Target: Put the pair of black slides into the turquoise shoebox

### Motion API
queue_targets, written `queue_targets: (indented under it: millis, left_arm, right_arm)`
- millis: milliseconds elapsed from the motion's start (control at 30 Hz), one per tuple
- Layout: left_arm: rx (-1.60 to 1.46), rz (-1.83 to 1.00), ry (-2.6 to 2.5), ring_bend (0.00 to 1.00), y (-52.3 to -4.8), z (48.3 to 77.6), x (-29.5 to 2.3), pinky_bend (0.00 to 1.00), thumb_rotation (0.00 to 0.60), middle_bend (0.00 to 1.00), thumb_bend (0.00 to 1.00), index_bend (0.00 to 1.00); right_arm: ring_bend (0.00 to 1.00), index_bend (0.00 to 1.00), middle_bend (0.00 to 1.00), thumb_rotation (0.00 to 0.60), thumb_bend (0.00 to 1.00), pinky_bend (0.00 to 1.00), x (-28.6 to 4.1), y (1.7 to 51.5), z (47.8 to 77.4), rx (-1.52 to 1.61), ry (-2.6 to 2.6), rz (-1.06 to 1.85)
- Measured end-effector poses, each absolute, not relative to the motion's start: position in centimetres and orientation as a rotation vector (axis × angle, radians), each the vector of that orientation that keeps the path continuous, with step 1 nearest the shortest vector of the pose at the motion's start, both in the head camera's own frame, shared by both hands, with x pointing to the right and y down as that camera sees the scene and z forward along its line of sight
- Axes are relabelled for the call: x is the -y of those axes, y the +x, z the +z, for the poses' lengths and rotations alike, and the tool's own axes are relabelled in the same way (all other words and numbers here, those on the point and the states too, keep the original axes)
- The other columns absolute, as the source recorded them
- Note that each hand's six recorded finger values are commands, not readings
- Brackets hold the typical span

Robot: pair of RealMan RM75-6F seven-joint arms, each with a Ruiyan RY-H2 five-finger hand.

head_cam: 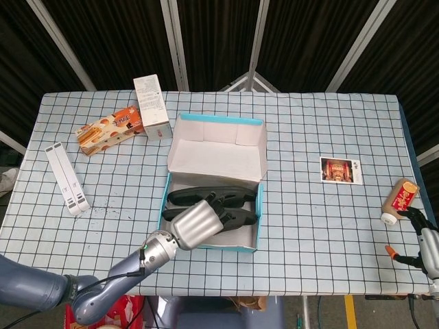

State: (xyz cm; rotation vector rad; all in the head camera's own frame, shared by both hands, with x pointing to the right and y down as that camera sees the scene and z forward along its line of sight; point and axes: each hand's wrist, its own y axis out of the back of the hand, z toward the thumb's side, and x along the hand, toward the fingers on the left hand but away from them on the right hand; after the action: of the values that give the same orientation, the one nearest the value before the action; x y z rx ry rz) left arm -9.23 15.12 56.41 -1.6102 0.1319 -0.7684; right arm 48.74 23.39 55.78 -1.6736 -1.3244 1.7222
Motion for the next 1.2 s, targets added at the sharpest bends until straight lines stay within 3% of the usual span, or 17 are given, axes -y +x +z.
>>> queue_targets:
  millis: [300, 567, 1200]
  left_arm:
    - [-0.179, -0.835, -1.581, 0.3, -11.3, 58.4, -13.5, 0.34, 0.6, 0.47, 0.27, 0.33]
    - [-0.163, -0.858, -1.607, 0.31, -11.3, 61.0, -13.8, 0.35, 0.6, 0.48, 0.27, 0.32]
    - [-0.111, -0.881, -1.539, 0.33, -12.0, 63.5, -14.1, 0.35, 0.6, 0.5, 0.27, 0.34]
  right_arm:
    - [0.23, 0.25, 0.15, 0.6, 0.23, 0.27, -23.5, 48.7, 55.8, 1.318, -1.68, 1.728]
    - [0.23, 0.25, 0.15, 0.6, 0.23, 0.27, -23.4, 48.9, 55.8, 1.322, -1.679, 1.731]
    - [0.23, 0.25, 0.15, 0.6, 0.23, 0.27, -23.5, 49.1, 55.8, 1.325, -1.675, 1.736]
